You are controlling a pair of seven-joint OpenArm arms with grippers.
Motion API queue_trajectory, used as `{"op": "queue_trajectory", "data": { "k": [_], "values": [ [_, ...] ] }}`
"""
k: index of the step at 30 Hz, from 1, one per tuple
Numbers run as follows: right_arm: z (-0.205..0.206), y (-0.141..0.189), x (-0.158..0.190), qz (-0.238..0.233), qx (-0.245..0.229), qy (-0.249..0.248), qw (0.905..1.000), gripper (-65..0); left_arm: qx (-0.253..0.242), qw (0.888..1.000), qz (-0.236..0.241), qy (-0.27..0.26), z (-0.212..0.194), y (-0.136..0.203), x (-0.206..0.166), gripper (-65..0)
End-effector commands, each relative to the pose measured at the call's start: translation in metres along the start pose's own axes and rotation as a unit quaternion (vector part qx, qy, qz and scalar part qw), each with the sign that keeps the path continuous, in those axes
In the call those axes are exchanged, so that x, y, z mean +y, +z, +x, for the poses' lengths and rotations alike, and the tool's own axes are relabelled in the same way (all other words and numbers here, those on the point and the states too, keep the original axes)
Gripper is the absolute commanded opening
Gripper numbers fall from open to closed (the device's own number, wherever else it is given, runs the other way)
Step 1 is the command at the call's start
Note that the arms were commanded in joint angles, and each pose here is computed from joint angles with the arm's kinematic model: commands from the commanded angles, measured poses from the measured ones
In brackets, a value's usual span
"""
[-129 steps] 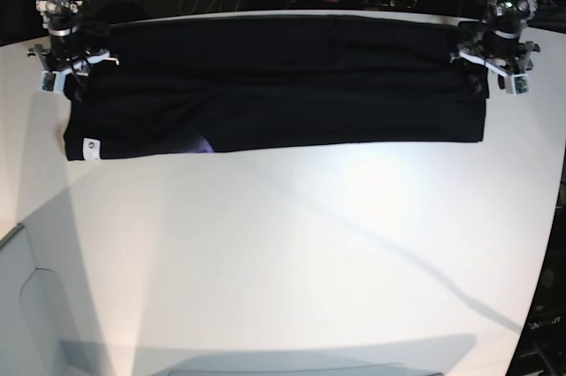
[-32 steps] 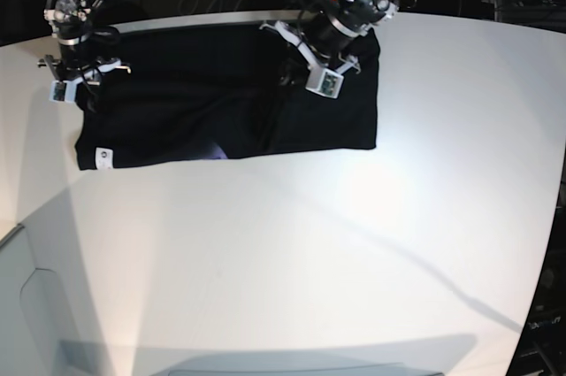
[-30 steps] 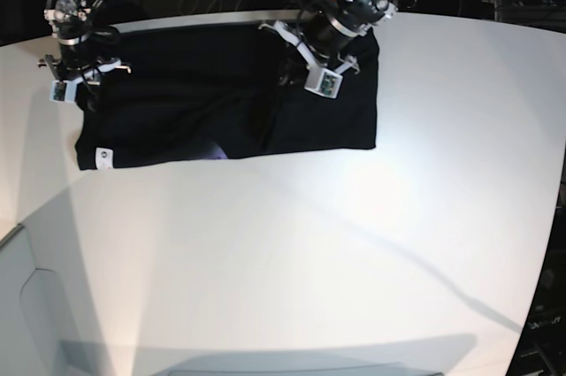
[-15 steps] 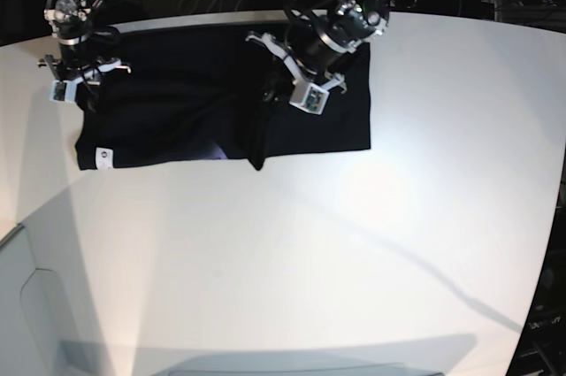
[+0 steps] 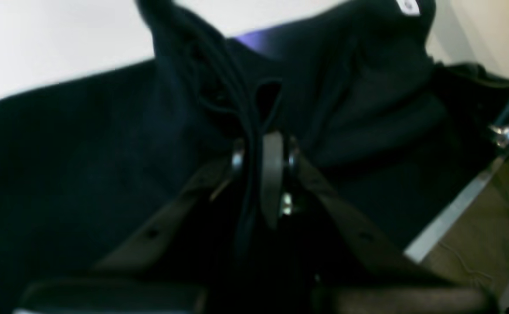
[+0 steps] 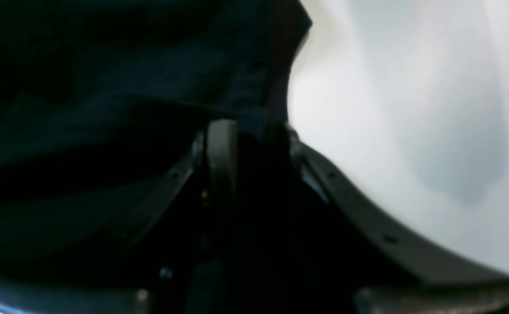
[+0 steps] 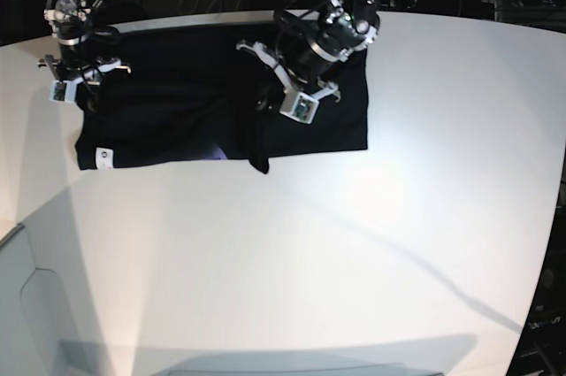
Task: Fold the T-shirt properly
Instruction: 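Fold the held end toward the right gripper with the left gripper, then release the folded end and press it flat with the left gripper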
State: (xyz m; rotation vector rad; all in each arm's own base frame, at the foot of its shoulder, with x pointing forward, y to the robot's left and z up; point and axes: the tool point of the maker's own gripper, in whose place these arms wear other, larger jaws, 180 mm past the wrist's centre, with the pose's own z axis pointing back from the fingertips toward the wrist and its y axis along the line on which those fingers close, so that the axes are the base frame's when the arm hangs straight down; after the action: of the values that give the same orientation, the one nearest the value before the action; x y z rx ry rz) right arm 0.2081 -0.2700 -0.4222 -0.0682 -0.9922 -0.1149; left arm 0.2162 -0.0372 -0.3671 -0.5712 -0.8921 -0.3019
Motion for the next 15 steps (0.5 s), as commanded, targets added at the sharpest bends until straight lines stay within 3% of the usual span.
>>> {"op": "queue_trajectory", "data": {
  "k": [1, 4, 10, 15],
  "values": [
    [-0.01, 0.001, -0.001, 0.0, 0.028, 0.013, 0.9995, -48.0, -0.024, 1.0, -0.01, 0.004, 0.012, 0.001, -0.007, -64.7],
    [-0.009, 0.001, -0.001, 0.0, 0.028, 0.013, 0.9995, -48.0, -0.021, 0.999, -0.024, -0.003, 0.011, -0.001, -0.017, -59.0],
    [-0.008, 0.0, 0.001, 0.004, 0.027, 0.015, 0.9995, -48.0, -0.015, 0.999, -0.043, -0.024, 0.008, 0.001, -0.025, -38.5],
    [-0.008, -0.001, 0.006, 0.01, 0.027, 0.017, 0.9994, -48.0, -0.021, 0.998, -0.047, -0.034, 0.013, 0.006, -0.026, -33.8]
  ]
}}
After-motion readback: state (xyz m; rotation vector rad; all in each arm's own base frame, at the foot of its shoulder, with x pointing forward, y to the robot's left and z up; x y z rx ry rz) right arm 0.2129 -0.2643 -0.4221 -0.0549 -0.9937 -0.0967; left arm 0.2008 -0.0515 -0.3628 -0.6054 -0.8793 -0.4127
